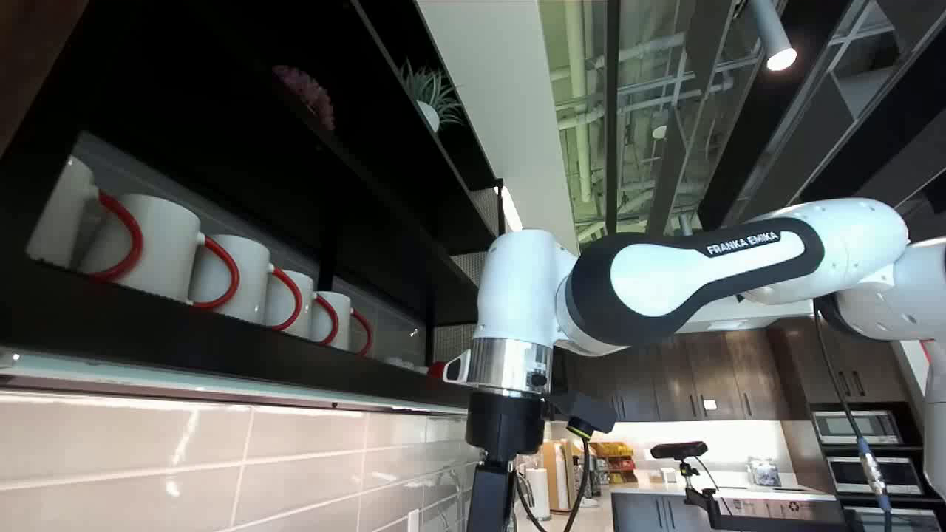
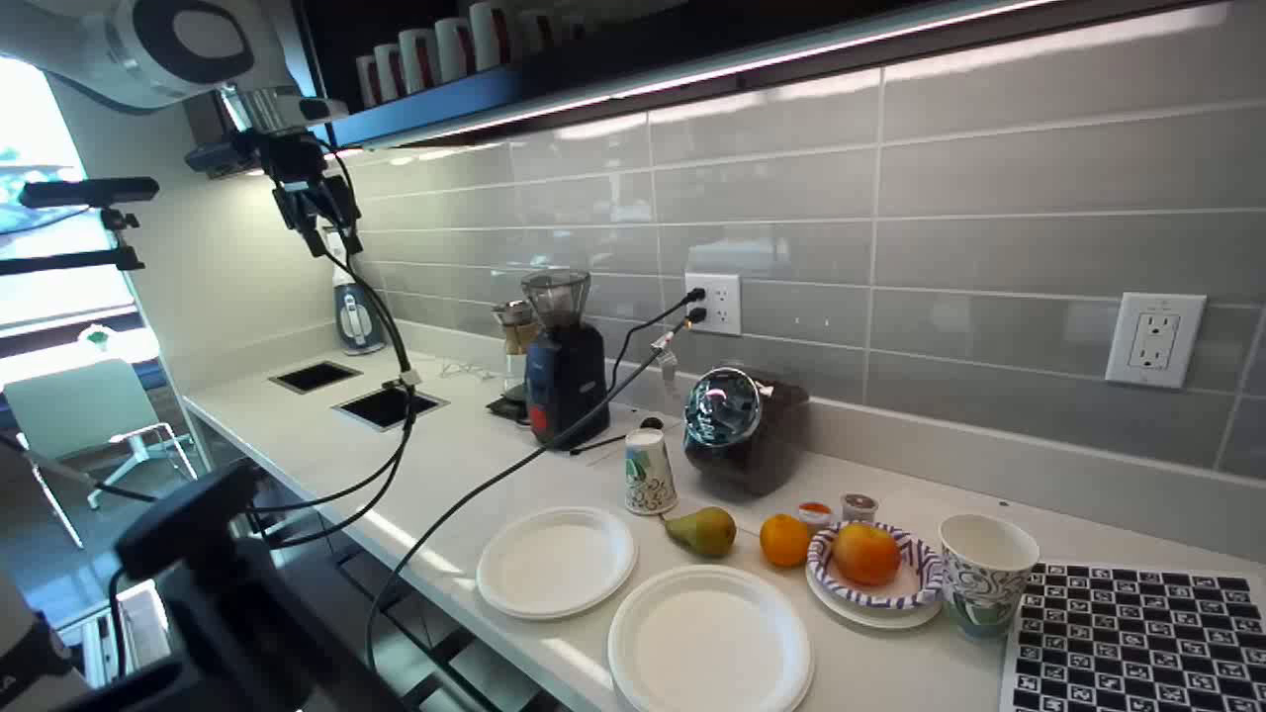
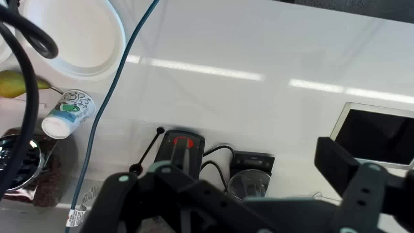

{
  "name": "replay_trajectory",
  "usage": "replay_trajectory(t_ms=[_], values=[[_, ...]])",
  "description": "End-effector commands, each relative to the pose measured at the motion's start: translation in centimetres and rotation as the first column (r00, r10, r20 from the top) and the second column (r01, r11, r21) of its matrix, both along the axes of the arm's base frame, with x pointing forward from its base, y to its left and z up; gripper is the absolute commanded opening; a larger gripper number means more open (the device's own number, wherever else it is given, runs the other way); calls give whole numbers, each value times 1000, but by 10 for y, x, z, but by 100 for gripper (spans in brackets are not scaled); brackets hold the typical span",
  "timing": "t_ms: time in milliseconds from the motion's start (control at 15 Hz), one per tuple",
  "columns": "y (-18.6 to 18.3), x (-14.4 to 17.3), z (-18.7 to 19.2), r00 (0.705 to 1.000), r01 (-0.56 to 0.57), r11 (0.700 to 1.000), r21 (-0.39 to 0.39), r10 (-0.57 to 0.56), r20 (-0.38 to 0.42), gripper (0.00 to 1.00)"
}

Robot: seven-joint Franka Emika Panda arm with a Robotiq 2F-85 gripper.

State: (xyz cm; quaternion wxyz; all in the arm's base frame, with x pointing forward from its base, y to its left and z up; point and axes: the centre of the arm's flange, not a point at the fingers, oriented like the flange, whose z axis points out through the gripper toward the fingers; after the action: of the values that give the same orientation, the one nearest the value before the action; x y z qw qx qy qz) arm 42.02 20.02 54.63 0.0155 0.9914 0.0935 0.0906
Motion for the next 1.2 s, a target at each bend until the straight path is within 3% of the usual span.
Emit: replay_trajectory(t_ms=[0, 400, 467, 533, 800, 1133], values=[[0, 0, 0, 1000, 0, 1000, 0, 0, 0, 100], [0, 0, 0, 1000, 0, 1000, 0, 0, 0, 100], [-15, 8, -15, 996, 84, 996, 17, -83, -32, 100], [-31, 9, -33, 986, 168, 986, 12, -168, -11, 100], [-97, 4, -107, 928, 371, 927, 56, -368, -54, 100], [-173, 3, -171, 843, 534, 832, 153, -537, -19, 100]])
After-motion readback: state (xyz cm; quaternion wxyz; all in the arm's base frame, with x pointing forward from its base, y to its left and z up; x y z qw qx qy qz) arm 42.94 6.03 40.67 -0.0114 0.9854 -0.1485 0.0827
